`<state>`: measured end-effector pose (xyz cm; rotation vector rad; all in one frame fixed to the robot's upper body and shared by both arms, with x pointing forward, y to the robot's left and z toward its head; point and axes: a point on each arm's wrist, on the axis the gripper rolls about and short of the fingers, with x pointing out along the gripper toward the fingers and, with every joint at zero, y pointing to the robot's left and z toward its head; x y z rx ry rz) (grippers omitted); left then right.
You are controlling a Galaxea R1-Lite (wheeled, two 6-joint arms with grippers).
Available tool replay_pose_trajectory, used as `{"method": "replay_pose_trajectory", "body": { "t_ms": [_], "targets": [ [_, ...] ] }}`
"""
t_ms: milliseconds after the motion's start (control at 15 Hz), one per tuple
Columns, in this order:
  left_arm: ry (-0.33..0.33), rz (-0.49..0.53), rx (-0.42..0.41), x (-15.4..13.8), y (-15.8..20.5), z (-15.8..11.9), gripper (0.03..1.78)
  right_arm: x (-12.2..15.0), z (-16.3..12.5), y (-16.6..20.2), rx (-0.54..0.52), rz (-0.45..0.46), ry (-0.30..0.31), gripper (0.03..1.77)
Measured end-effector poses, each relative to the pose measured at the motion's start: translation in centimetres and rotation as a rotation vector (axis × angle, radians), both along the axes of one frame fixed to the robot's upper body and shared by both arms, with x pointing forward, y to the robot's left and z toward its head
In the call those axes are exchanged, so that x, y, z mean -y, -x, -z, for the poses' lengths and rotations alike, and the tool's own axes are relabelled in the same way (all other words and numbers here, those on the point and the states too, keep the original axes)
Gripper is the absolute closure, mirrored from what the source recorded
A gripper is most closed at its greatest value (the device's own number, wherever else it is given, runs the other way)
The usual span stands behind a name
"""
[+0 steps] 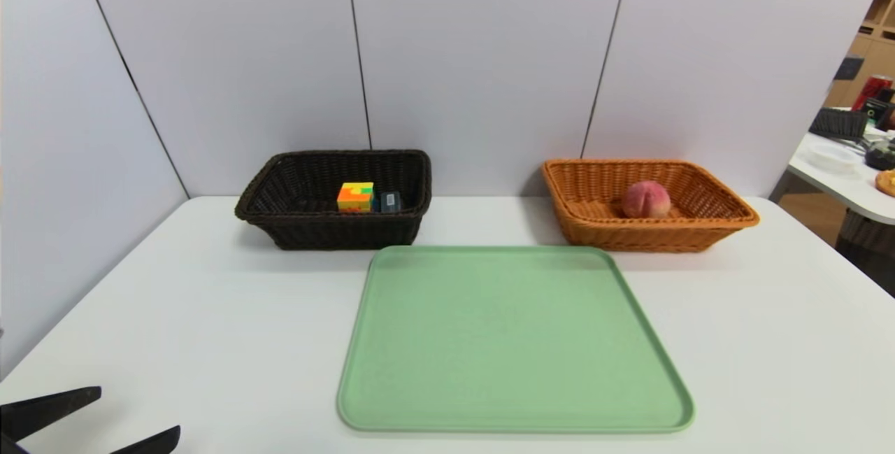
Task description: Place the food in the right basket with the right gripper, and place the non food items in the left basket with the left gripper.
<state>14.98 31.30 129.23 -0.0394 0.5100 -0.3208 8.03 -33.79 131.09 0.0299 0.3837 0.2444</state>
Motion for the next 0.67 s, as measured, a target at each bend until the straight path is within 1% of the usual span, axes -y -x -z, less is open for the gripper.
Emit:
{"method": "replay_pose_trajectory", "body": {
  "t_ms": [333, 533, 667],
  "targets": [
    [-0.056, -0.061, 0.061, -1.3, 2.7, 2.4, 0.12, 0.2, 1.7, 3.1, 0.020, 0.062, -0.012, 0.11],
    [-0.091, -0.097, 0.097, -1.7, 4.2, 3.7, 0.12, 0.2, 1.9, 4.0, 0.055, 0.091, -0.019, 0.11],
    [-0.092, -0.117, 0.115, -1.9, 5.0, 4.6, 0.12, 0.0, 1.6, 4.4, 0.084, 0.112, -0.024, 0.11]
  ]
}}
